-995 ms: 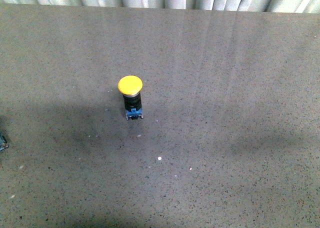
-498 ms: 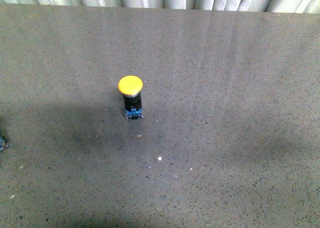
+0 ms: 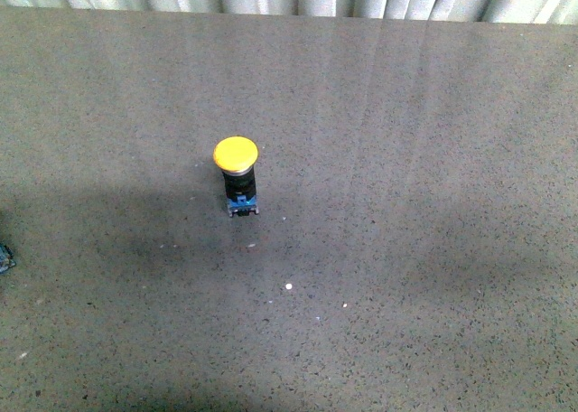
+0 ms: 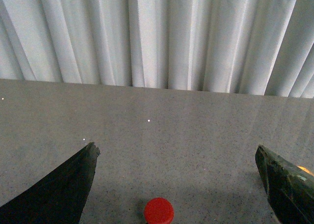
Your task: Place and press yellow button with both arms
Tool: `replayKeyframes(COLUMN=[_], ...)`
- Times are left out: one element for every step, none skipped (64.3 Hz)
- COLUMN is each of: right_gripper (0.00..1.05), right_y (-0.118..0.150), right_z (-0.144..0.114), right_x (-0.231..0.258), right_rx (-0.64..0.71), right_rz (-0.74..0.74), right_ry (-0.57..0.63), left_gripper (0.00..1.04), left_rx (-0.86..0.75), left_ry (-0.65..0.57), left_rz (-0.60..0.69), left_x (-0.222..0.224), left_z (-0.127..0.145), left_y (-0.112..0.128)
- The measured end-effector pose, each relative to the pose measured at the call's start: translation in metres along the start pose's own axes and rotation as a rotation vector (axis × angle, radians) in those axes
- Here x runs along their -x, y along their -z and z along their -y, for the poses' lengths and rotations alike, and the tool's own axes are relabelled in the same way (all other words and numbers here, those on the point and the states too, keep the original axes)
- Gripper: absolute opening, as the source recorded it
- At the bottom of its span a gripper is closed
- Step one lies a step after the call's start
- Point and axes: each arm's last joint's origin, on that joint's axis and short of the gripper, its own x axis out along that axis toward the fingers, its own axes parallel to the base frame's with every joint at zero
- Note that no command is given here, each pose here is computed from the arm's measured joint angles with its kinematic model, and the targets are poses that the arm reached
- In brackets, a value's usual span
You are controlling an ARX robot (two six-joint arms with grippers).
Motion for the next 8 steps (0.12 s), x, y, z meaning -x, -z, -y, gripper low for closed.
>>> replayKeyframes(right_gripper=[0.96,0.96,0.96,0.96,0.96,0.96,0.96,0.96], right_y=[0.0,0.0,0.0,0.0,0.0,0.0,0.0,0.0], right_z=[0.0,0.0,0.0,0.0,0.0,0.0,0.0,0.0], right_x=[0.0,0.0,0.0,0.0,0.0,0.0,0.0,0.0], right_rx=[0.0,0.0,0.0,0.0,0.0,0.0,0.0,0.0], right_rz=[0.0,0.0,0.0,0.0,0.0,0.0,0.0,0.0], right_ry=[0.0,0.0,0.0,0.0,0.0,0.0,0.0,0.0], left_gripper=[0.96,0.96,0.96,0.96,0.96,0.96,0.96,0.96], left_rx=[0.0,0.0,0.0,0.0,0.0,0.0,0.0,0.0], left_ry=[0.0,0.0,0.0,0.0,0.0,0.0,0.0,0.0], left_rz=[0.0,0.0,0.0,0.0,0.0,0.0,0.0,0.0], left_x=[0.0,0.0,0.0,0.0,0.0,0.0,0.0,0.0], left_z=[0.0,0.0,0.0,0.0,0.0,0.0,0.0,0.0], left_y=[0.0,0.0,0.0,0.0,0.0,0.0,0.0,0.0])
